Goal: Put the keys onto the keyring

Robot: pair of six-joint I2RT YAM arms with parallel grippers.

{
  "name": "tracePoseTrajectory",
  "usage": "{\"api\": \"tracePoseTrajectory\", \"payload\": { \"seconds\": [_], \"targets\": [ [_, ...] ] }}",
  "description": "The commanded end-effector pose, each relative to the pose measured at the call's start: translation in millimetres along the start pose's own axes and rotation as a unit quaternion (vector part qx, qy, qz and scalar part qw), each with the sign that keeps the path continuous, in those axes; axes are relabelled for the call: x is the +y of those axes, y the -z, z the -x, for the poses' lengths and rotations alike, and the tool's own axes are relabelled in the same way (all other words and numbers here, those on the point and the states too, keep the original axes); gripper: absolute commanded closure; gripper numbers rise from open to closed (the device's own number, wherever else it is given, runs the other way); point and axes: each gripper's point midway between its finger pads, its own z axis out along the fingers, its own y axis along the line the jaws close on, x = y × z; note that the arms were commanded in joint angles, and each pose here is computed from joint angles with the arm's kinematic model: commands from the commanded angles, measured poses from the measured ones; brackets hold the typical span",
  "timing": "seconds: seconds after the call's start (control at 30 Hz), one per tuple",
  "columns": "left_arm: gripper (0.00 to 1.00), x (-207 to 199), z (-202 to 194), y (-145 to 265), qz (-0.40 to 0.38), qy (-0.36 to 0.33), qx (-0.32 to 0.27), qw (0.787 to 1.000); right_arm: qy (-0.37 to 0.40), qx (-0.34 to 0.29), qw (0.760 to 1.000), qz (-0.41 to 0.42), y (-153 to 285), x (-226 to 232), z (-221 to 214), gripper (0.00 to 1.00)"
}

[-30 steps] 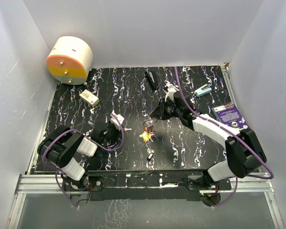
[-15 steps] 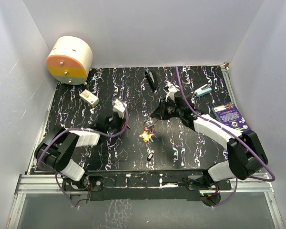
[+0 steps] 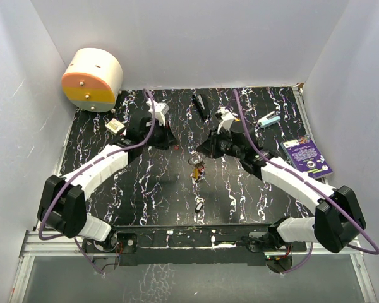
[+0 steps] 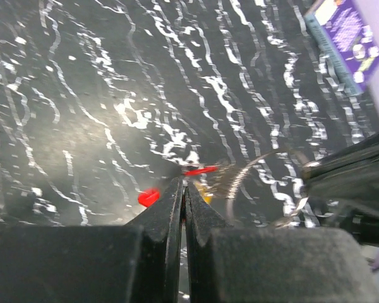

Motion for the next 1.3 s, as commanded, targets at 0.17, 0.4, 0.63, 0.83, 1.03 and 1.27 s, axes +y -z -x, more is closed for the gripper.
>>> {"api": "tracePoseTrajectory", "payload": {
  "seconds": [0.17, 0.4, 0.63, 0.83, 1.03, 1.27],
  "targets": [
    [1.0, -50, 24, 23, -0.101, 0.287, 0.06, 0.951, 0.056, -0.116, 0.992, 0.0, 1, 47, 61, 0.92],
    [1.0, -40, 38, 20, -0.096, 0.44, 0.033, 0.892, 0.025, -0.16, 0.987, -0.015, -3, 57, 78, 0.92],
    [1.0, -26, 37, 16, -0.08, 0.499, 0.013, 0.863, 0.005, -0.178, 0.984, 0.001, -12, 67, 83, 0.92],
    [1.0, -23, 39, 15, -0.072, 0.519, 0.009, 0.852, 0.0, -0.185, 0.983, 0.009, -22, 72, 86, 0.92],
    [1.0, -23, 46, 17, -0.076, 0.535, -0.005, 0.842, -0.002, -0.177, 0.984, 0.012, -33, 73, 82, 0.92],
    [1.0, -23, 41, 19, -0.07, 0.542, 0.001, 0.837, -0.002, -0.174, 0.985, 0.014, -42, 75, 82, 0.92]
  ]
}}
